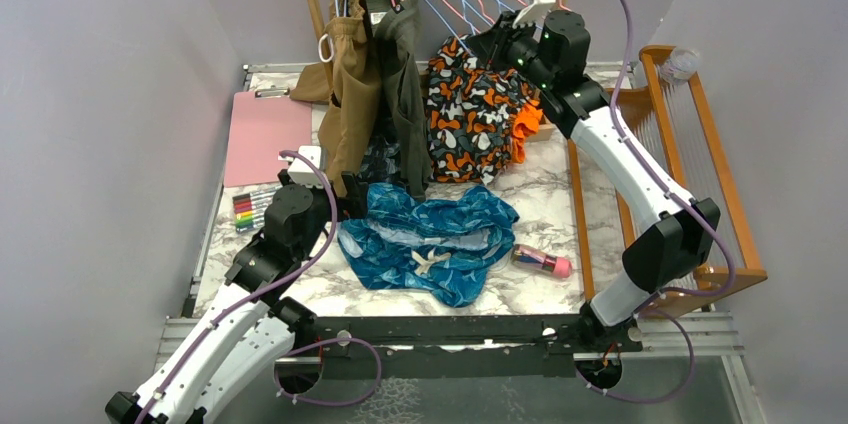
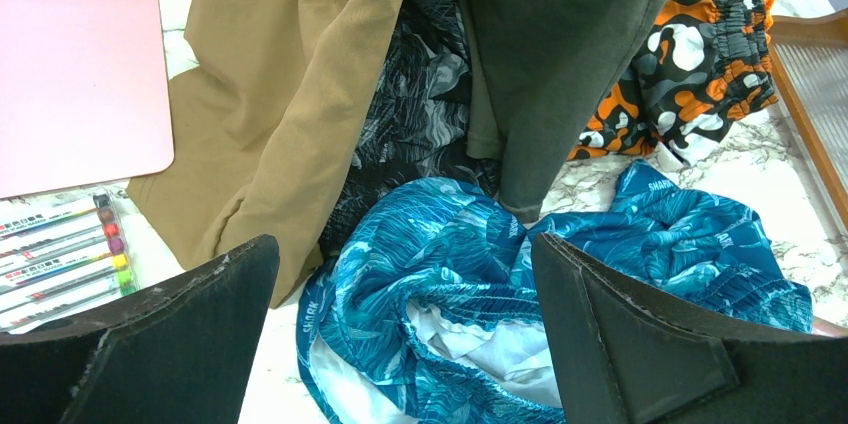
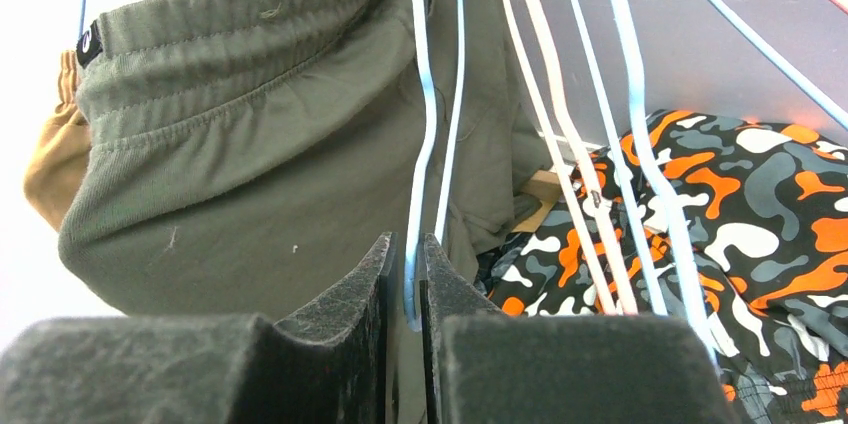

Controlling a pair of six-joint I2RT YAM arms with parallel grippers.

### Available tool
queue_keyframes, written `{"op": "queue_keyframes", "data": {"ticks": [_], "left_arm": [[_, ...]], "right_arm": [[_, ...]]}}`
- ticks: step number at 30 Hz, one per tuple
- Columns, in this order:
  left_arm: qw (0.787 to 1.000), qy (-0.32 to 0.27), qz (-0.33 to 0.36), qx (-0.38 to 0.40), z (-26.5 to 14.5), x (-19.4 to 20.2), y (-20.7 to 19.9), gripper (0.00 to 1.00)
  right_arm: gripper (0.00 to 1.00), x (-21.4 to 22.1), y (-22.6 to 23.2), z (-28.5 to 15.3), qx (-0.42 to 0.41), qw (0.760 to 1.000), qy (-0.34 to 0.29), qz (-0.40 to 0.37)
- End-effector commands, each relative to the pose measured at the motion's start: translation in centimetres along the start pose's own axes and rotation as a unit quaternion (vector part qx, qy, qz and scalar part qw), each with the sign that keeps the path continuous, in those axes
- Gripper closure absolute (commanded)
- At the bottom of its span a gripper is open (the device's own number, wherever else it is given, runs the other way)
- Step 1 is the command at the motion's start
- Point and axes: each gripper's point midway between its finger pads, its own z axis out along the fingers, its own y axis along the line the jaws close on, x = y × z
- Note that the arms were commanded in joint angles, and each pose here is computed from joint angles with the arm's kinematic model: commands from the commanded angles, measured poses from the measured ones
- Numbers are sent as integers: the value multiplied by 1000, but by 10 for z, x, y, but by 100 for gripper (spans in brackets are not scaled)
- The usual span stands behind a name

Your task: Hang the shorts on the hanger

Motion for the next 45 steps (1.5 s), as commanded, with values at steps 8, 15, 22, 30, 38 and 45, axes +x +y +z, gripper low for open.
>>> {"op": "queue_keyframes", "data": {"ticks": [8,15,22,30,38,45], "left_arm": [[1000,-10,-2,15,1,-6,-6,1],[1000,-10,-1,13,1,-6,-5,1],[1000,-10,-2,11,1,-6,-4,1],[1000,-8,-1,11,2,-5,-4,1],[1000,-6,-1,10,3,-5,-4,1],[1000,-2,0,10,4,-3,-4,1]], "right_arm": [[99,-12,15,-3,51,996,-10,-70],[99,-22,25,-6,80,992,-31,-88],[99,-43,26,-18,96,990,-67,-76],[99,-58,38,-32,74,991,-94,-63],[99,-45,27,-38,99,990,-73,-74],[99,-31,18,-39,113,989,-54,-81]]}}
